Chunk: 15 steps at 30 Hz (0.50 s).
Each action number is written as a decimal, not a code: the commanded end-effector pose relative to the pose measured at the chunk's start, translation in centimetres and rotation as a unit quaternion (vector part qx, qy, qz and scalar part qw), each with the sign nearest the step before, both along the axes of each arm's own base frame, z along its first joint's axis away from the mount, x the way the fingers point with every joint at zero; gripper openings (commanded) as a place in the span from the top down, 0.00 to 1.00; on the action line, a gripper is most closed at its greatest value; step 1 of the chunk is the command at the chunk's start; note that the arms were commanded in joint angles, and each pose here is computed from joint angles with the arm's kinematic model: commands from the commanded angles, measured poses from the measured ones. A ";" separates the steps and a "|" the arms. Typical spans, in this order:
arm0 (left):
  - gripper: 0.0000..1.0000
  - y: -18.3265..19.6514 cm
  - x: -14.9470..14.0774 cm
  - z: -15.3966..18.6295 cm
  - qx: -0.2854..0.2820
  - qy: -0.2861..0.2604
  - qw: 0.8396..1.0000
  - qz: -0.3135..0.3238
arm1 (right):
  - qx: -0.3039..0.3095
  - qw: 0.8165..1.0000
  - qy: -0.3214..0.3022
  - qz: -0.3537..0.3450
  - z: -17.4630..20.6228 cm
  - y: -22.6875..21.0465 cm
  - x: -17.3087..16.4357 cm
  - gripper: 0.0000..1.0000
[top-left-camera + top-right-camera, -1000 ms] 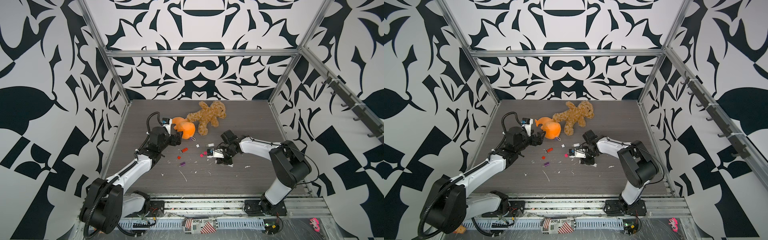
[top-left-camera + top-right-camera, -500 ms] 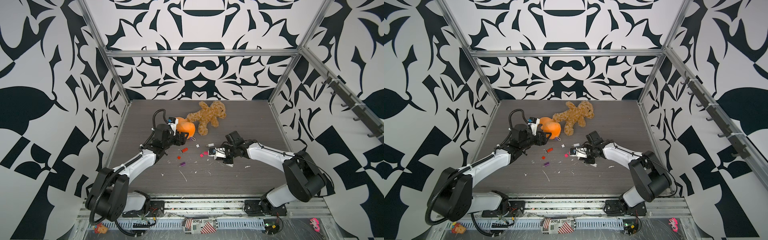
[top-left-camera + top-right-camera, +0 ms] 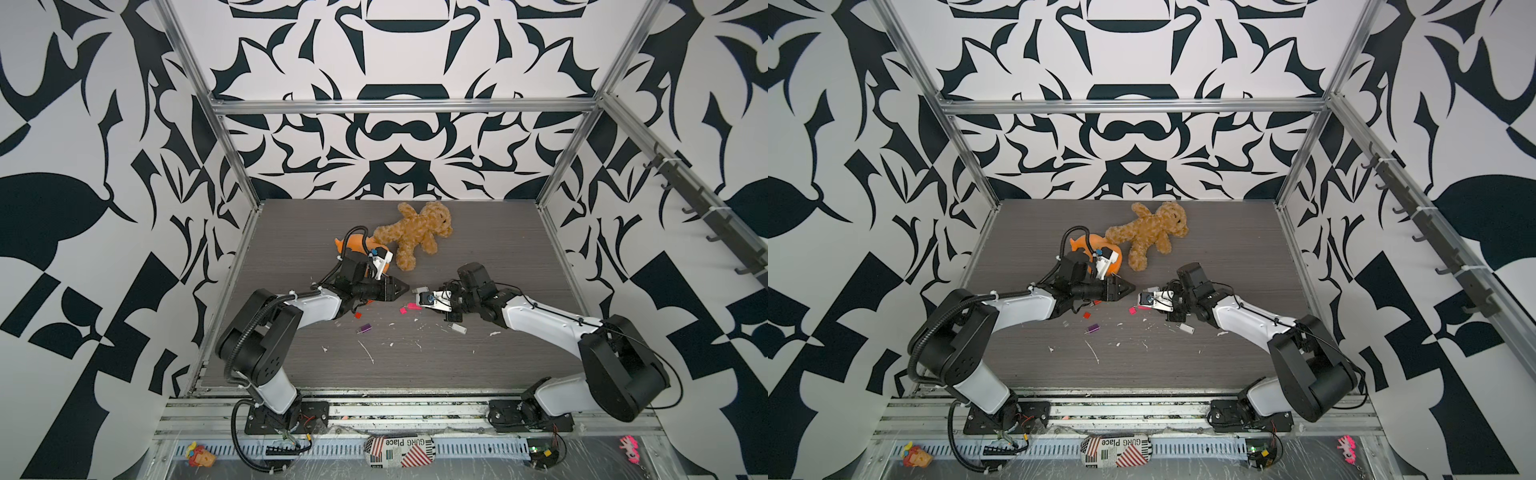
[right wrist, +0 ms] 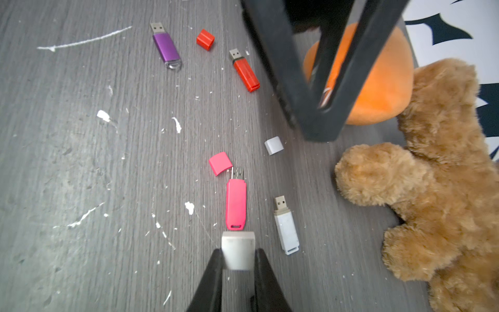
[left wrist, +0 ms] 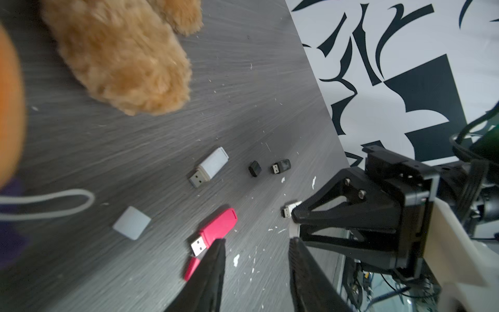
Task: Close the usb drive cover
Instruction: Pick up the cover from the center of the board.
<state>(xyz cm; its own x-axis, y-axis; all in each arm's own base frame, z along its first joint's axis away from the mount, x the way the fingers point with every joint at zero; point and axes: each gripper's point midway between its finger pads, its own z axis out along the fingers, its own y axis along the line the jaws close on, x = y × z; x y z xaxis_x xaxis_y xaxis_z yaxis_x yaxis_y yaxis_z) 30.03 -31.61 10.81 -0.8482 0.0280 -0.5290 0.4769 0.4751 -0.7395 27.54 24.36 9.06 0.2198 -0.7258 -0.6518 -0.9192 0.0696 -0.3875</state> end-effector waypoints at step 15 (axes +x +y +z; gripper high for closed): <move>0.70 -3.3 -1.1 1.7 -0.071 0.014 0.996 -0.045 | 0.072 0.996 -0.057 -0.018 3.4 1.5 2.1 0.80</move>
<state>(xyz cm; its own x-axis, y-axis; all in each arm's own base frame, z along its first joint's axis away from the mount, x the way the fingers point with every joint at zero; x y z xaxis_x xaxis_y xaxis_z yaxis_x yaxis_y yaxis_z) 28.80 -34.19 11.57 -0.8678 0.0310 -0.4959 0.4733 0.3551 -0.8062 29.31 25.36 11.20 0.2537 -0.6694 -0.6982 -0.8784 0.1428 -0.4562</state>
